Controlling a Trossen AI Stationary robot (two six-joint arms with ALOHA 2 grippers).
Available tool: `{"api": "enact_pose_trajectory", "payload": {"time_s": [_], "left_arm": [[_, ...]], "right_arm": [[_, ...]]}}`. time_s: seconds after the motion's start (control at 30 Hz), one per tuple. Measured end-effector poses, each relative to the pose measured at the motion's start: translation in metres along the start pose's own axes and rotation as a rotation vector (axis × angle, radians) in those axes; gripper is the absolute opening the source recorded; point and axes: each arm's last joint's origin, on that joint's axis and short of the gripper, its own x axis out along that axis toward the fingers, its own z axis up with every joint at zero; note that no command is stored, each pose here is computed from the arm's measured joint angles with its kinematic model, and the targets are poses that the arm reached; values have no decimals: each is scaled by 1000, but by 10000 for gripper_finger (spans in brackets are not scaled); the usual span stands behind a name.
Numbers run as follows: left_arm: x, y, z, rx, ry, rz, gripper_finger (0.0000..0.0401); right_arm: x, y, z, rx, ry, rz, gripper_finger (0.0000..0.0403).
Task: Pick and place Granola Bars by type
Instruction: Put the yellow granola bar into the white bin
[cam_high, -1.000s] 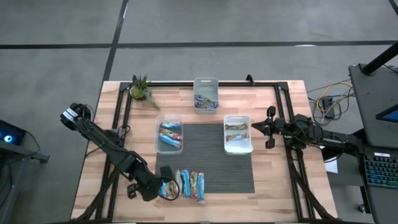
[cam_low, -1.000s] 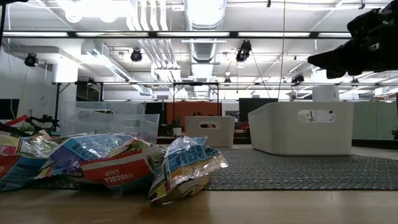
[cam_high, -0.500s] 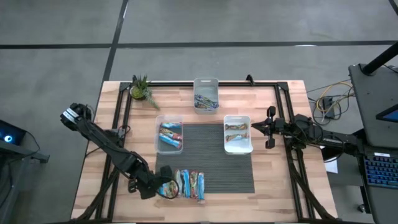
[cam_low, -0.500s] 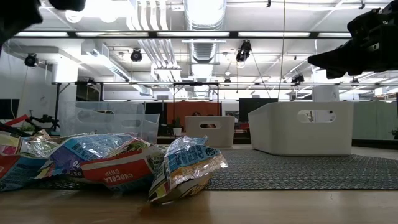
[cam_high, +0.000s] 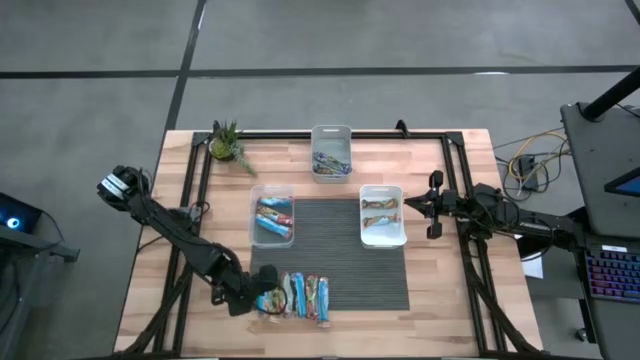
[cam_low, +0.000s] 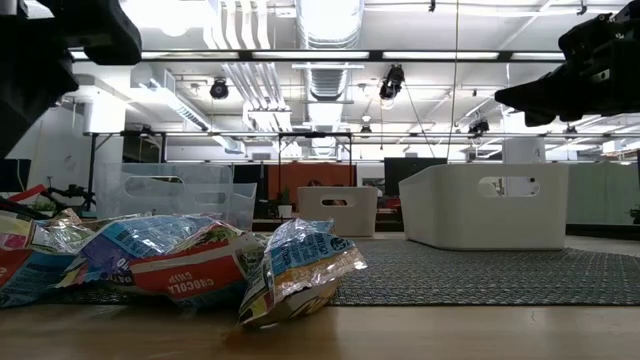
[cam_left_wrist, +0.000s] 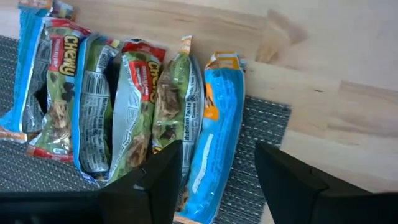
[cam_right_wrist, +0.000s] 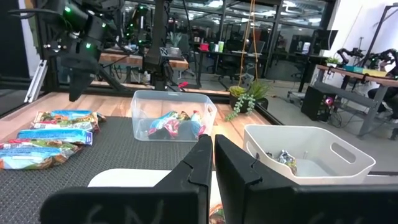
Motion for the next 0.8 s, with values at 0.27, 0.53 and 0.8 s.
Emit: {"api": "enact_pose_trajectory", "payload": {"time_s": [0.27, 0.53, 0.8], "left_arm": [[5, 5, -5, -23, 22, -4, 183], [15, 8, -5, -26, 44, -21, 183], [27, 9, -5, -31, 69, -59, 183]], "right_arm": [[0, 0, 0, 3, 0, 0, 9], [0, 0, 0, 1, 0, 0, 9], [0, 0, 0, -2, -1, 0, 9]]}}
